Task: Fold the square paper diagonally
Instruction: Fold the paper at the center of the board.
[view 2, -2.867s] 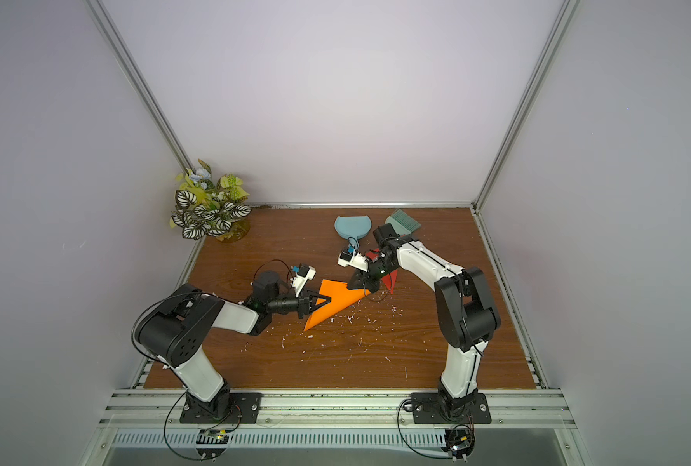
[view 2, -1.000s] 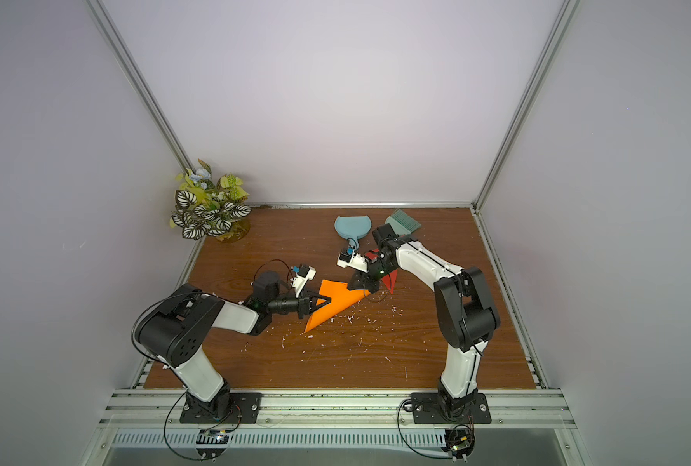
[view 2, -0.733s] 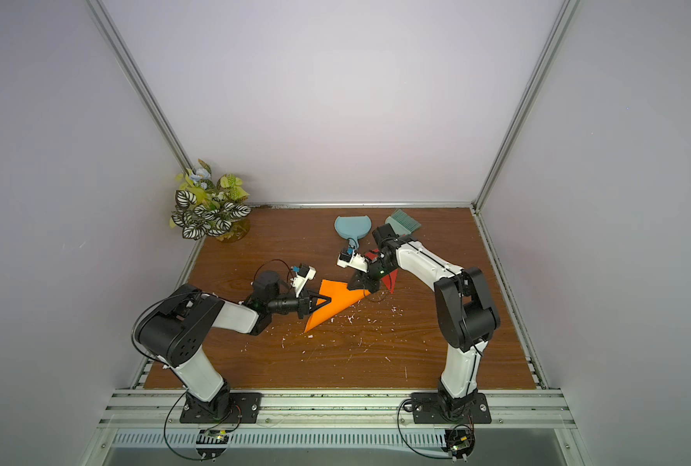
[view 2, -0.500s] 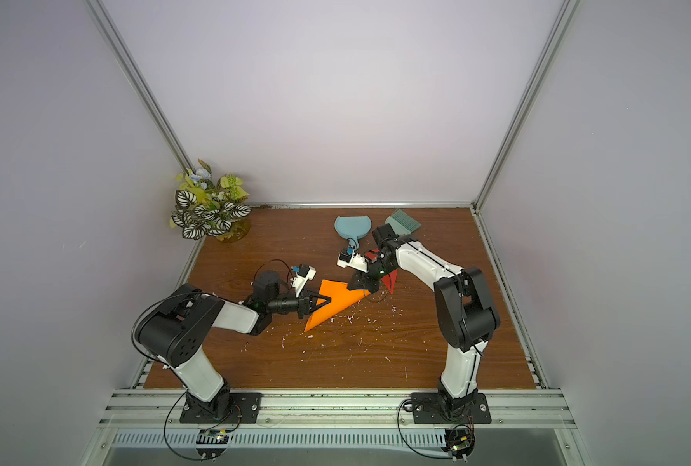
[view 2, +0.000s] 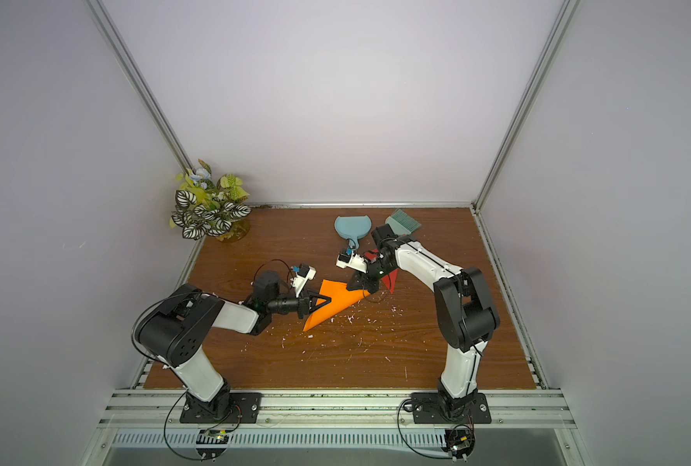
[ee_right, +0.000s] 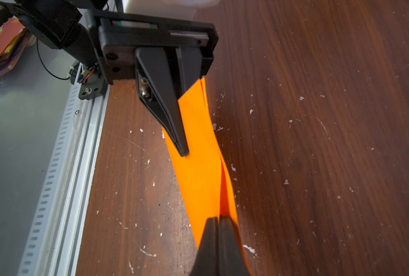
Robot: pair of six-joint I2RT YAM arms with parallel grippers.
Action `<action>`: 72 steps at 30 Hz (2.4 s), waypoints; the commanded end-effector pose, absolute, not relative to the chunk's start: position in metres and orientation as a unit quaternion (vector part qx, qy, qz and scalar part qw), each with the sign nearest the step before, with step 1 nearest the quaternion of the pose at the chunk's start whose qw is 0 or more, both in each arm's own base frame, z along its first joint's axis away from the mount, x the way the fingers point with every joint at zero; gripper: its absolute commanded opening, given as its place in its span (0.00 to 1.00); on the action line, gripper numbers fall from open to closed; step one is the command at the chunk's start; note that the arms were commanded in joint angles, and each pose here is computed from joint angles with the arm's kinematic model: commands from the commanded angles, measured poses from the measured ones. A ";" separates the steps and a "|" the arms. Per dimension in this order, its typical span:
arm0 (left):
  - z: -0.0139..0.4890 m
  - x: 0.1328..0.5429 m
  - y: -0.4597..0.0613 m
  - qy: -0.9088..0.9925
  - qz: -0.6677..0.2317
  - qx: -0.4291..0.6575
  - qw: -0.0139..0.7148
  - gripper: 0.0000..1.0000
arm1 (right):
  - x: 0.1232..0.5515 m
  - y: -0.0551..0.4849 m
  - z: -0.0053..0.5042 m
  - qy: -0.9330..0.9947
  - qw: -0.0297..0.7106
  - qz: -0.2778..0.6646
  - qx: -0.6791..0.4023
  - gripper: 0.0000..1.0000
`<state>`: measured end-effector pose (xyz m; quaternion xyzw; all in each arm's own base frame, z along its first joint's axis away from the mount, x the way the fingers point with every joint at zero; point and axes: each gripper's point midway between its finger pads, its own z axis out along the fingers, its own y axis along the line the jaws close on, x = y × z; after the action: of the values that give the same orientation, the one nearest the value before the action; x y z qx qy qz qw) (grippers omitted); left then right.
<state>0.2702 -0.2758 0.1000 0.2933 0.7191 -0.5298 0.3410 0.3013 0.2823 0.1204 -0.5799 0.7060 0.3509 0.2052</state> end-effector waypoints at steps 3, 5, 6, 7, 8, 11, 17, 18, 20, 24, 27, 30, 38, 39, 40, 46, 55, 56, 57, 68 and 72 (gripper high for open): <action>0.104 0.270 -0.281 0.712 -0.535 0.301 0.341 0.10 | 0.300 0.287 0.130 0.697 0.209 0.359 -0.585 0.00; 0.104 0.270 -0.281 0.712 -0.535 0.301 0.342 0.09 | 0.301 0.286 0.128 0.699 0.208 0.356 -0.584 0.00; 0.105 0.270 -0.281 0.712 -0.534 0.300 0.342 0.09 | 0.300 0.285 0.128 0.700 0.207 0.356 -0.584 0.00; 0.105 0.270 -0.281 0.712 -0.534 0.300 0.342 0.09 | 0.300 0.285 0.128 0.700 0.207 0.355 -0.584 0.00; 0.104 0.270 -0.281 0.712 -0.534 0.301 0.342 0.09 | 0.300 0.285 0.127 0.700 0.208 0.355 -0.584 0.00; 0.105 0.270 -0.281 0.712 -0.534 0.301 0.343 0.09 | 0.301 0.283 0.128 0.701 0.209 0.354 -0.583 0.00; 0.105 0.270 -0.281 0.712 -0.534 0.301 0.343 0.09 | 0.303 0.284 0.130 0.701 0.212 0.355 -0.581 0.00; 0.104 0.270 -0.281 0.712 -0.534 0.301 0.342 0.09 | 0.303 0.284 0.130 0.701 0.212 0.355 -0.581 0.00; 0.104 0.270 -0.281 0.713 -0.534 0.301 0.341 0.09 | 0.303 0.284 0.130 0.701 0.212 0.355 -0.581 0.00; 0.104 0.270 -0.281 0.712 -0.534 0.301 0.342 0.09 | 0.303 0.283 0.130 0.701 0.212 0.355 -0.581 0.00; 0.104 0.270 -0.281 0.712 -0.534 0.301 0.342 0.09 | 0.303 0.283 0.130 0.701 0.212 0.354 -0.581 0.00; 0.104 0.270 -0.281 0.712 -0.534 0.301 0.342 0.09 | 0.303 0.283 0.129 0.702 0.211 0.354 -0.581 0.00; 0.105 0.269 -0.281 0.711 -0.534 0.303 0.343 0.00 | 0.306 0.283 0.129 0.705 0.213 0.349 -0.580 0.00; 0.106 0.270 -0.281 0.711 -0.534 0.303 0.344 0.00 | 0.307 0.282 0.129 0.707 0.214 0.346 -0.579 0.01; 0.107 0.269 -0.280 0.710 -0.533 0.303 0.346 0.00 | 0.308 0.281 0.132 0.707 0.219 0.342 -0.579 0.05; 0.113 0.268 -0.282 0.703 -0.527 0.313 0.360 0.00 | 0.315 0.278 0.164 0.692 0.274 0.329 -0.581 0.28; 0.125 0.263 -0.285 0.687 -0.494 0.351 0.401 0.00 | 0.318 0.283 0.202 0.646 0.357 0.302 -0.603 0.48; 0.125 0.264 -0.285 0.687 -0.490 0.355 0.402 0.00 | 0.317 0.286 0.205 0.637 0.368 0.299 -0.608 0.51; 0.124 0.264 -0.286 0.689 -0.484 0.359 0.402 0.00 | 0.314 0.290 0.207 0.627 0.377 0.298 -0.613 0.54; 0.122 0.268 -0.291 0.702 -0.455 0.383 0.392 0.00 | 0.294 0.323 0.198 0.575 0.385 0.290 -0.661 0.59; 0.124 0.268 -0.291 0.700 -0.456 0.383 0.393 0.00 | 0.288 0.324 0.189 0.573 0.377 0.288 -0.668 0.54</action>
<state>0.2670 -0.2867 0.1106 0.3690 0.7140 -0.4589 0.3787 0.2883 0.3235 0.1929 -0.6608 0.5791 0.2965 0.3743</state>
